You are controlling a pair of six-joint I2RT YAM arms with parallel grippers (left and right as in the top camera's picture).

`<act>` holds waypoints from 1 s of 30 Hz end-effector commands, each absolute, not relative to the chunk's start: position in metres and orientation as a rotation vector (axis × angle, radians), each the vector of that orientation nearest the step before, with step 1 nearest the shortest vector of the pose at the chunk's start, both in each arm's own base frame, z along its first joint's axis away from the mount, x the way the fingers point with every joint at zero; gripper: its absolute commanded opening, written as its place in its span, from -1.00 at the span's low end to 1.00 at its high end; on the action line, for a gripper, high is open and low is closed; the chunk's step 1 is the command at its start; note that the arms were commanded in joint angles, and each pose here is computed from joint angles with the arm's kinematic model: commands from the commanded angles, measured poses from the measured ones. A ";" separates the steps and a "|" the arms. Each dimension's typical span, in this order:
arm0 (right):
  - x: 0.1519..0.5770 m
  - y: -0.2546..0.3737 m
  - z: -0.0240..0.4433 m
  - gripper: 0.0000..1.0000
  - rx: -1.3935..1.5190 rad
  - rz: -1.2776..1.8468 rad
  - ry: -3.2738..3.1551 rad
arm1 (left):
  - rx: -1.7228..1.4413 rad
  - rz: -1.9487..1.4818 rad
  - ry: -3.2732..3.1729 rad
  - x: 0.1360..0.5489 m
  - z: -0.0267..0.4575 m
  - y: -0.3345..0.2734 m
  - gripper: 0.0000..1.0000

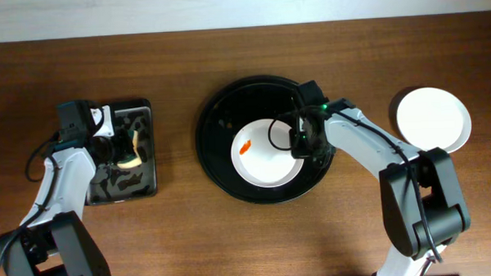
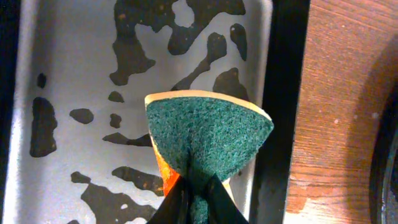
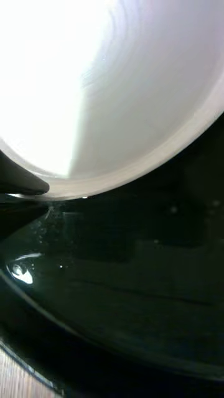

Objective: Clean dirty plates on tray and stack at the side

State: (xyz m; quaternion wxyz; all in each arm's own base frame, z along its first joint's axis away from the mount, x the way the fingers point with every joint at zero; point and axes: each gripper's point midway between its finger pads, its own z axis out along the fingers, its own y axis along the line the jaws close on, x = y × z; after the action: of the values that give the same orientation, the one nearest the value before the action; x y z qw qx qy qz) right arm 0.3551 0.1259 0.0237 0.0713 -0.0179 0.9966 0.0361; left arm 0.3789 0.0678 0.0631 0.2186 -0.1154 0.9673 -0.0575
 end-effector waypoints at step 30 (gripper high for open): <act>0.367 0.127 0.052 -0.85 -0.164 0.091 2.971 | -0.343 0.086 2.829 0.397 -0.014 0.091 -0.76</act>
State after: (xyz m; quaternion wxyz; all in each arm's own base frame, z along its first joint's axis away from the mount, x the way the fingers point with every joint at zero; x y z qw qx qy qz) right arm 0.3603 0.1273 0.0441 0.0684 -0.0531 0.9958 0.0312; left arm 0.4105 0.0893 0.0019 0.1834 -0.1105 0.9766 0.0186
